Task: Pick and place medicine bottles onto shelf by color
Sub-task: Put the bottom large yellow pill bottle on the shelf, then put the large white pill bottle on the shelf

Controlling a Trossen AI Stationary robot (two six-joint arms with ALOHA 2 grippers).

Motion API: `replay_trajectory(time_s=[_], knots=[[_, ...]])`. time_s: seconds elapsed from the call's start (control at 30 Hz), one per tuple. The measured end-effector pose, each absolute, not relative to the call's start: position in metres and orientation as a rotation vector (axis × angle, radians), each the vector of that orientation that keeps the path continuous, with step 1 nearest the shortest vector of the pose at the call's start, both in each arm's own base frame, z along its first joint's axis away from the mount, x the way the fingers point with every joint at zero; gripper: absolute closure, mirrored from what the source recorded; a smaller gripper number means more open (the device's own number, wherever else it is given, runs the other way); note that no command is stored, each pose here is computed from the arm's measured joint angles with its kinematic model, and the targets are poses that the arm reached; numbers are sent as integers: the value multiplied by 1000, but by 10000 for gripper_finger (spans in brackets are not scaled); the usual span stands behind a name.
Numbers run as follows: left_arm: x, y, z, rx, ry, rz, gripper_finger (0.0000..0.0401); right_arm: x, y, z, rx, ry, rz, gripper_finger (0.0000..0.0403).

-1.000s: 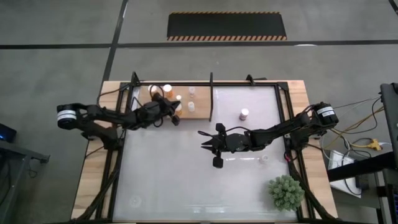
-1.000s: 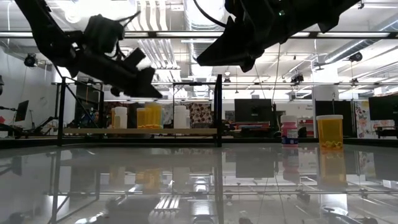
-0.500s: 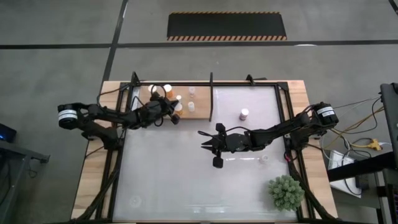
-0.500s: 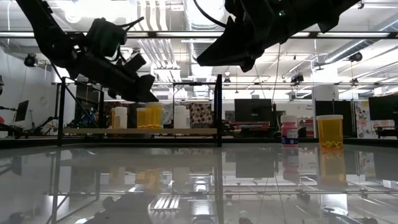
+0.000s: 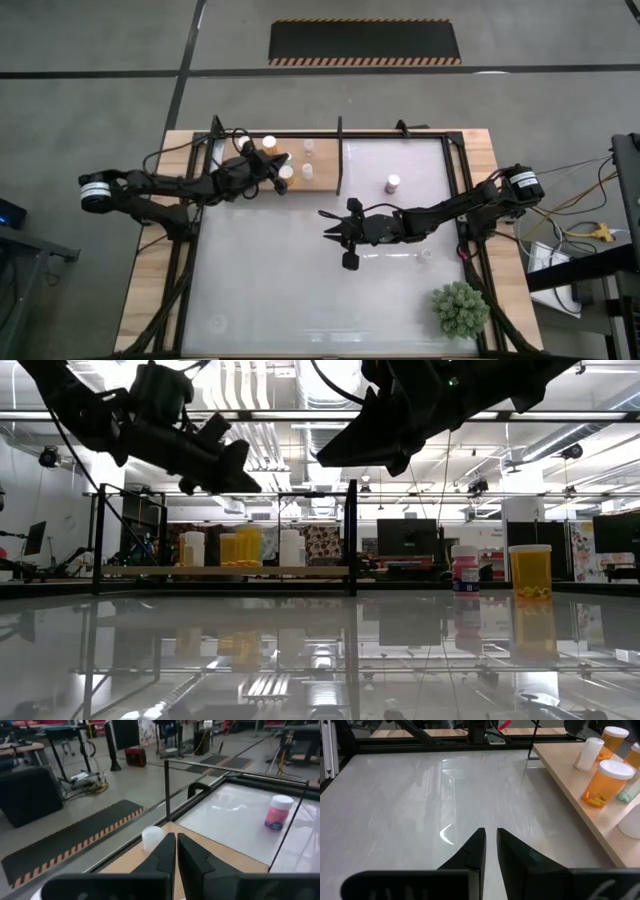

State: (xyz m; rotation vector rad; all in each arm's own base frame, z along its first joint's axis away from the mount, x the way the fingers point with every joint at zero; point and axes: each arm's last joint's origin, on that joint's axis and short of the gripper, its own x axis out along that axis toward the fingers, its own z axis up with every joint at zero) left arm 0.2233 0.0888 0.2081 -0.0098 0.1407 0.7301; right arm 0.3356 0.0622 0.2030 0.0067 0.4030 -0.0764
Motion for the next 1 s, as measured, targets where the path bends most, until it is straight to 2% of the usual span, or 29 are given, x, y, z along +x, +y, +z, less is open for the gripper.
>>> replay_trajectory(time_s=[0.43,1.0], knots=[[234,92,169,-41,296,732,401,335,62,203,6,404,-77,367],[229,83,198,-43,173,659,401,335,62,202,6,407,-77,367]])
